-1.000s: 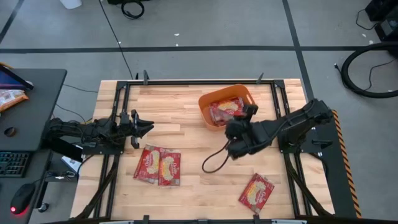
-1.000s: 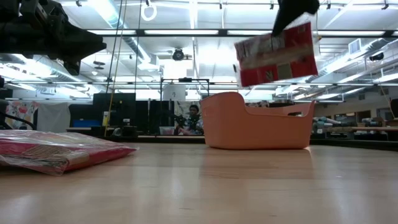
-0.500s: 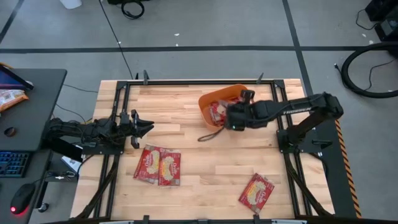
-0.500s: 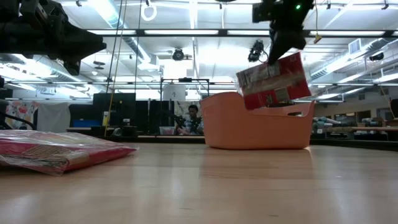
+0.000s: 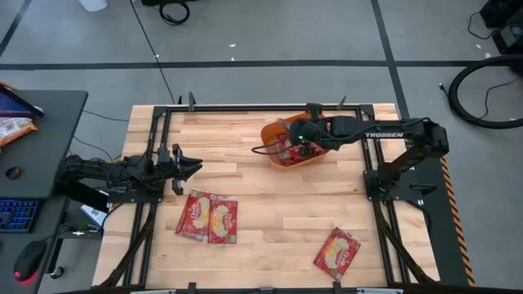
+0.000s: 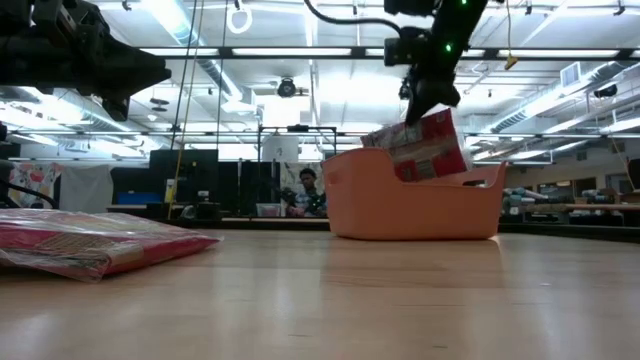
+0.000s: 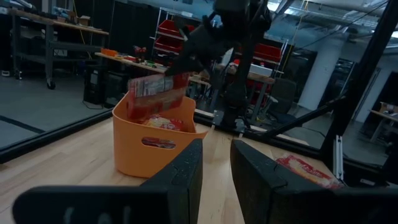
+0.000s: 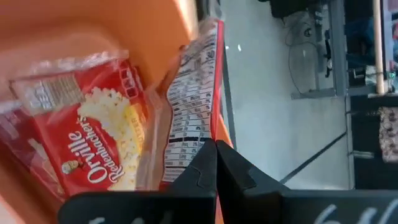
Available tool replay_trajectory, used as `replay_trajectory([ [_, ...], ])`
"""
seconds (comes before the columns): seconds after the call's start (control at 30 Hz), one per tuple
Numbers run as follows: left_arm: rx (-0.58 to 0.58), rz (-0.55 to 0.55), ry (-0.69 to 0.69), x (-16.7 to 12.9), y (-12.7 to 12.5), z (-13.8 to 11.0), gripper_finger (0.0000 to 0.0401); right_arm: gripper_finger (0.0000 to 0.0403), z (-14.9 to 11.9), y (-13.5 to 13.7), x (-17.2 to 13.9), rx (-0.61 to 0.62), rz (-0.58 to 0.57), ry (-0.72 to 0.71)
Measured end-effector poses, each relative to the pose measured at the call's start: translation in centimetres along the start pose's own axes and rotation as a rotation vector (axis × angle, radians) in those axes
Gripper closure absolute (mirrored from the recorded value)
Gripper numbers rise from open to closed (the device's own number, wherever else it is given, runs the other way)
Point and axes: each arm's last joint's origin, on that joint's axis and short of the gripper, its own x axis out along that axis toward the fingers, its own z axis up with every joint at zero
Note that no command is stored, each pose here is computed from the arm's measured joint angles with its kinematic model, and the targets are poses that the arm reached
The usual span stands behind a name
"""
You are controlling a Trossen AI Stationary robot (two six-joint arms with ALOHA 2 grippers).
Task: Sort popcorn bags into baskets
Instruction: Put the popcorn pack into the orange bin
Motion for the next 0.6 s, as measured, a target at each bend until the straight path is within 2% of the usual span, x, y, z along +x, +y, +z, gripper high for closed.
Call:
replay_trajectory([
  [0.23,0.004,0.000,0.000,0.0,0.0,0.0,0.0314,0.0399,-1.6,2.2,2.4,-0.164,0.009,0.021],
  [0.37,0.006,0.000,0.000,0.0,0.0,0.0,0.0314,0.0398,-2.1,3.2,2.8,-0.177,0.035,0.018],
  [0.6,0.007,0.000,0.000,0.0,0.0,0.0,0.0314,0.0390,-2.4,4.8,2.4,-0.157,0.199,-0.009],
])
